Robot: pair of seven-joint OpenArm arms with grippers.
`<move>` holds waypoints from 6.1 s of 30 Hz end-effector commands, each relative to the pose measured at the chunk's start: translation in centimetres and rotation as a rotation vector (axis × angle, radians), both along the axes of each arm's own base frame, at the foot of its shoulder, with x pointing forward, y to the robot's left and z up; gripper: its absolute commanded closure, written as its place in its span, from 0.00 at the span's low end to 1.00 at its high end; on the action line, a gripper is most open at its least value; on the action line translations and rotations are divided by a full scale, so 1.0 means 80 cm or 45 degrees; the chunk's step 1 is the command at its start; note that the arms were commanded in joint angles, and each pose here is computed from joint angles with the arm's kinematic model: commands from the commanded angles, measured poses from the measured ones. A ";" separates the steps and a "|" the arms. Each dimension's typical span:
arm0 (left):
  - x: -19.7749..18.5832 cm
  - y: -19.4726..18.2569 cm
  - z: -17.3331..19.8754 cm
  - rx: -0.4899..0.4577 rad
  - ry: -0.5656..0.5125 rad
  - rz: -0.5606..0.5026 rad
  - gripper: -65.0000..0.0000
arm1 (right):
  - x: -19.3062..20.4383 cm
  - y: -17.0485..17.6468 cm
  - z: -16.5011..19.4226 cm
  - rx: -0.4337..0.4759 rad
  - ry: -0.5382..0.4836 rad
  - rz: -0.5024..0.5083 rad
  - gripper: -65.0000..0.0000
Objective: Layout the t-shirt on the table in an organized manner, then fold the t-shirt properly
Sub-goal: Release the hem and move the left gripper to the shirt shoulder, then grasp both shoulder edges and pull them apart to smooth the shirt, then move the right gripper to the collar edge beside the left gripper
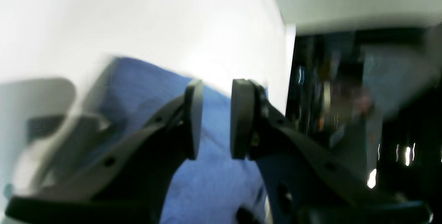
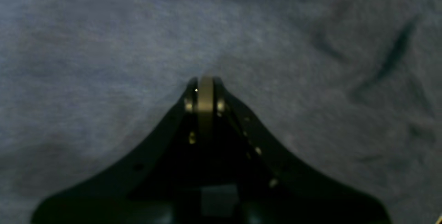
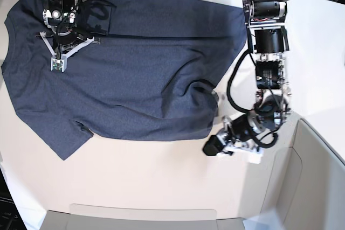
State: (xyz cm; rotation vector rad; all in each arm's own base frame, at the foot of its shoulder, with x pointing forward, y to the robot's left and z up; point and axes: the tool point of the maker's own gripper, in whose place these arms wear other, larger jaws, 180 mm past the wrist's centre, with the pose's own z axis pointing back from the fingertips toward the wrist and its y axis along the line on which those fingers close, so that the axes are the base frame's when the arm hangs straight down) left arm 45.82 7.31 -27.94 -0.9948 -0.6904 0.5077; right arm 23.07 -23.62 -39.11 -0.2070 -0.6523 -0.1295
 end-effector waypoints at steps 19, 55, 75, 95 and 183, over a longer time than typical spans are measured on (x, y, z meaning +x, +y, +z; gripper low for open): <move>0.016 -0.028 -0.106 0.869 -0.021 -0.185 0.80 | 0.001 0.002 0.027 -0.027 -0.079 0.027 1.00; 0.066 0.118 0.047 0.905 -0.256 0.320 0.80 | 0.116 0.133 0.125 0.223 -0.473 0.196 1.00; -0.257 0.003 -0.051 0.777 -0.123 -0.481 0.80 | 0.059 0.081 0.112 0.518 -0.467 0.075 1.00; -0.307 0.068 -0.149 1.427 0.004 -0.662 0.80 | -0.096 -0.169 0.112 0.048 -0.288 -0.434 1.00; -0.279 0.116 -0.105 1.567 -0.026 -0.380 0.56 | -0.024 0.257 0.062 -0.056 -0.214 0.501 0.81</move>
